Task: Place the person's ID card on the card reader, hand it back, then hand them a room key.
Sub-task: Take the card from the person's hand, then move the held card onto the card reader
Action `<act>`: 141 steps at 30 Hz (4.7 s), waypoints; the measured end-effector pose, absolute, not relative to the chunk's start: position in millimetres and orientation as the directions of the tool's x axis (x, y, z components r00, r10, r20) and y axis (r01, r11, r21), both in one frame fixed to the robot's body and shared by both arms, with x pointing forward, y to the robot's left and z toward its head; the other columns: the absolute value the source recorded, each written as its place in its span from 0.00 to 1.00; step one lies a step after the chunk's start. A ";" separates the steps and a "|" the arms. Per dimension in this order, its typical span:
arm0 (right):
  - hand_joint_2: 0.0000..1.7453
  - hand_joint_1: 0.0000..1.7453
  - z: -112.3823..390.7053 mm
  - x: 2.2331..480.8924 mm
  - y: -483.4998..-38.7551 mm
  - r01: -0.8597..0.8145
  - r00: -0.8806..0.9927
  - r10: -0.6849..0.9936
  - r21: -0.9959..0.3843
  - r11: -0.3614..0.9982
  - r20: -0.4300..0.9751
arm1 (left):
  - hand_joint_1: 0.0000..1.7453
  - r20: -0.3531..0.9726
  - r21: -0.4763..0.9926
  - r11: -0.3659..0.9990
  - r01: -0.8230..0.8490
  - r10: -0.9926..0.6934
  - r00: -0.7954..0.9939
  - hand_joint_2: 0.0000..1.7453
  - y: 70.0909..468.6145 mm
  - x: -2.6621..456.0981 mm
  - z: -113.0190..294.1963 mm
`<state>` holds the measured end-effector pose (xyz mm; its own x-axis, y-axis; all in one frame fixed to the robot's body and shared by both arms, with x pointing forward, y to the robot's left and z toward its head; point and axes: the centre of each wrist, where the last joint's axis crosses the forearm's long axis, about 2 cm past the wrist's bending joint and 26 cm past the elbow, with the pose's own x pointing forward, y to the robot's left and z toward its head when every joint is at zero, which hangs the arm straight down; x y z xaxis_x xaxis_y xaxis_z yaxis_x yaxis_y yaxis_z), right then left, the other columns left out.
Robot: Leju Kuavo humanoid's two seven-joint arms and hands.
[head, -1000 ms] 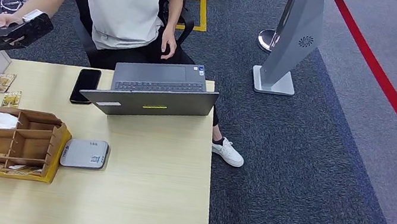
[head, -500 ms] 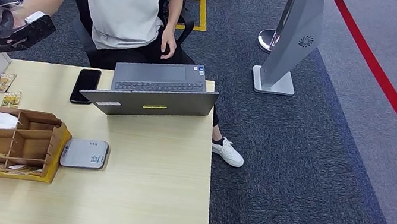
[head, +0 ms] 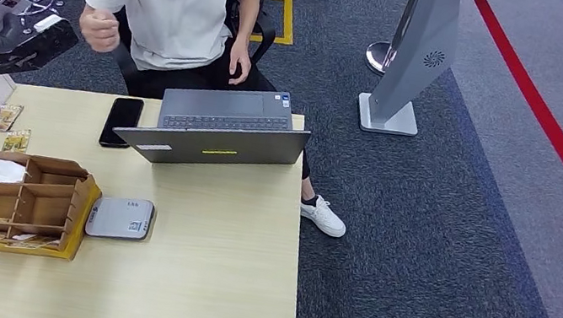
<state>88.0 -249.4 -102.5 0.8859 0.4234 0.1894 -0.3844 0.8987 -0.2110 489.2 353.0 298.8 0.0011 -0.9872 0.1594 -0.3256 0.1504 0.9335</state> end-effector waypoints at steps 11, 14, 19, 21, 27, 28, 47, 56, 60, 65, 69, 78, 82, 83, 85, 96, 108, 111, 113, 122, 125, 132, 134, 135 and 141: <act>0.00 0.00 -102.5 88.0 -249.4 -0.385 0.886 0.424 -0.211 0.899 0.189 | 1.00 0.160 0.930 0.153 -0.334 -0.987 -0.005 1.00 352.8 488.9 297.7; 0.00 0.00 -102.5 87.9 -249.5 -0.384 0.886 0.423 -0.212 0.899 0.189 | 1.00 0.156 0.923 0.156 -0.352 -0.987 -0.028 1.00 350.3 486.8 290.8; 0.00 0.00 -103.3 84.2 -250.0 -0.357 0.896 0.399 -0.220 0.908 0.195 | 1.00 0.158 0.896 0.203 -0.395 -0.977 -0.144 1.00 326.5 466.4 260.3; 0.00 0.00 -104.1 79.9 -250.7 -0.337 0.904 0.381 -0.222 0.915 0.197 | 1.00 0.147 0.885 0.220 -0.410 -0.968 -0.204 1.00 310.0 448.0 243.8; 0.00 0.00 -106.4 67.3 -254.5 -0.275 0.930 0.318 -0.226 0.935 0.186 | 1.00 0.107 0.849 0.280 -0.448 -0.921 -0.374 1.00 268.3 376.1 202.5; 0.00 0.00 -106.7 66.1 -255.4 -0.267 0.933 0.310 -0.227 0.937 0.184 | 1.00 0.100 0.846 0.287 -0.450 -0.913 -0.395 1.00 263.8 365.6 198.5; 0.00 0.00 -107.5 62.8 -260.2 -0.239 0.943 0.282 -0.233 0.943 0.176 | 1.00 0.058 0.813 0.330 -0.479 -0.866 -0.498 1.00 249.3 318.0 198.0; 0.00 0.00 -107.5 62.7 -260.9 -0.233 0.945 0.276 -0.234 0.944 0.175 | 1.00 0.057 0.814 0.332 -0.478 -0.863 -0.501 1.00 249.0 316.2 197.3; 0.00 0.00 -107.6 62.4 -261.2 -0.217 0.949 0.261 -0.234 0.948 0.176 | 1.00 0.058 0.814 0.337 -0.474 -0.858 -0.511 1.00 247.5 309.2 193.0; 0.00 0.00 -107.6 61.8 -262.0 -0.194 0.956 0.240 -0.247 0.949 0.171 | 1.00 0.058 0.832 0.335 -0.443 -0.846 -0.530 1.00 244.7 293.0 181.7; 0.00 0.00 -107.7 61.8 -262.0 -0.201 0.955 0.245 -0.245 0.948 0.165 | 1.00 0.131 0.938 0.256 -0.233 -0.885 -0.447 1.00 244.3 289.9 163.2; 0.00 0.00 -107.7 61.7 -262.8 -0.216 0.952 0.260 -0.248 0.944 0.163 | 1.00 0.163 0.986 0.148 0.072 -0.925 -0.342 1.00 251.9 299.0 99.9; 0.00 0.00 -107.7 61.9 -263.1 -0.215 0.952 0.260 -0.249 0.944 0.163 | 1.00 0.162 0.984 0.131 0.118 -0.933 -0.322 1.00 253.9 298.4 90.6; 0.00 0.00 -107.7 61.9 -263.1 -0.215 0.952 0.260 -0.249 0.944 0.163 | 1.00 0.162 0.984 0.128 0.124 -0.933 -0.320 1.00 254.1 298.2 89.2; 0.00 0.00 -107.7 61.8 -263.1 -0.216 0.952 0.260 -0.249 0.944 0.163 | 1.00 0.161 0.983 0.125 0.132 -0.935 -0.317 1.00 254.6 298.0 87.0; 0.00 0.00 -107.7 61.8 -263.2 -0.216 0.952 0.260 -0.249 0.944 0.163 | 1.00 0.158 0.982 0.115 0.152 -0.937 -0.312 1.00 255.3 297.2 81.8; 0.00 0.00 -107.7 61.8 -263.2 -0.218 0.951 0.262 -0.249 0.944 0.162 | 1.00 0.156 0.979 0.108 0.173 -0.942 -0.297 1.00 256.7 297.7 78.6; 0.00 0.00 -107.7 61.8 -263.2 -0.219 0.951 0.264 -0.249 0.943 0.162 | 1.00 0.156 0.977 0.105 0.186 -0.945 -0.287 1.00 257.7 297.9 76.2; 0.00 0.00 -107.7 61.9 -263.2 -0.224 0.950 0.268 -0.250 0.942 0.162 | 1.00 0.158 0.973 0.101 0.208 -0.947 -0.279 1.00 258.3 298.4 73.4; 0.00 0.00 -107.7 62.2 -263.2 -0.234 0.947 0.279 -0.252 0.939 0.162 | 1.00 0.181 0.944 0.096 0.315 -0.950 -0.255 1.00 268.6 312.3 65.9; 0.00 0.00 -107.7 62.2 -263.2 -0.234 0.947 0.279 -0.252 0.939 0.162 | 1.00 0.183 0.939 0.095 0.329 -0.951 -0.249 1.00 270.8 316.0 67.4; 0.00 0.00 -107.7 62.1 -263.2 -0.233 0.947 0.278 -0.252 0.939 0.162 | 1.00 0.192 0.952 0.118 0.282 -0.948 -0.254 1.00 273.2 317.7 69.3; 0.00 0.00 -107.7 61.8 -263.2 -0.232 0.947 0.277 -0.252 0.940 0.161 | 1.00 0.187 0.972 0.138 0.188 -0.942 -0.278 1.00 268.4 313.5 71.8; 0.00 0.00 -107.7 61.7 -263.2 -0.231 0.948 0.276 -0.252 0.940 0.161 | 1.00 0.179 0.981 0.147 0.124 -0.938 -0.297 1.00 264.3 311.2 75.3; 0.00 0.00 -107.7 61.7 -263.2 -0.231 0.948 0.276 -0.252 0.940 0.161 | 1.00 0.153 0.974 0.204 -0.098 -0.913 -0.379 1.00 243.3 303.8 104.7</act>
